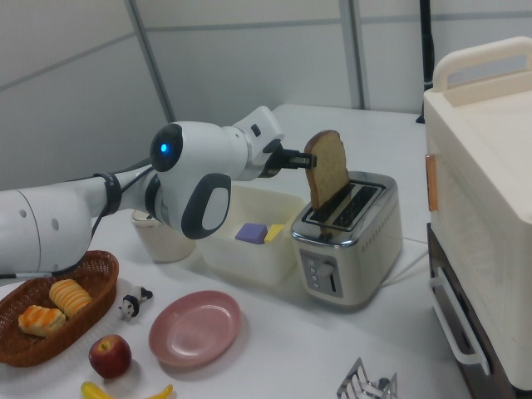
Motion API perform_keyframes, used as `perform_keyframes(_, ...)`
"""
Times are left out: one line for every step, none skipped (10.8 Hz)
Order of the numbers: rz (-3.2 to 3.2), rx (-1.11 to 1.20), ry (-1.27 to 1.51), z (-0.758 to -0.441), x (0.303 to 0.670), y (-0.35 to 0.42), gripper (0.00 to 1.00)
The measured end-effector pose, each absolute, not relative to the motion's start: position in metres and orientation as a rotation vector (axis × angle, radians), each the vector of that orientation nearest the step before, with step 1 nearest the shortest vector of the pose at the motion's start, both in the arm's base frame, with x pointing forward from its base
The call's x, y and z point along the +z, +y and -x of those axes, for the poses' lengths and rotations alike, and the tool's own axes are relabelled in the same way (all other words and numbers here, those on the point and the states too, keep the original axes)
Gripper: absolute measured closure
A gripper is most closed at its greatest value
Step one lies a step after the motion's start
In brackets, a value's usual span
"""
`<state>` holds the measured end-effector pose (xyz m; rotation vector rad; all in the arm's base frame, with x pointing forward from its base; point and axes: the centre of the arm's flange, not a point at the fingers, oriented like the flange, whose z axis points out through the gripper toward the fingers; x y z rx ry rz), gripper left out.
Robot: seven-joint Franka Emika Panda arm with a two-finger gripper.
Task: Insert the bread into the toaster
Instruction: 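Carry the bread slice over the toaster slot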
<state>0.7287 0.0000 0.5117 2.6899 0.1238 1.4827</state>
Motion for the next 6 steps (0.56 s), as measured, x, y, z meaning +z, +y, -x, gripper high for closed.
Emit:
perform_keyframes(-2.685, 1.489, 0.122, -0.730, 0.513, -0.001, 0.83)
perform_keyframes(-2.684, 1.489, 0.120, -0.730, 0.513, -0.002, 0.84)
perform_keyframes(-2.683, 1.487, 0.116, -0.730, 0.512, -0.004, 0.84)
perform_keyframes(-2.681, 1.487, 0.110, -0.730, 0.513, -0.007, 0.84)
perform_keyframes(-2.677, 1.486, 0.107, -0.730, 0.513, -0.011, 0.84)
perform_keyframes(-2.670, 1.482, 0.116, -0.730, 0.513, -0.015, 0.85)
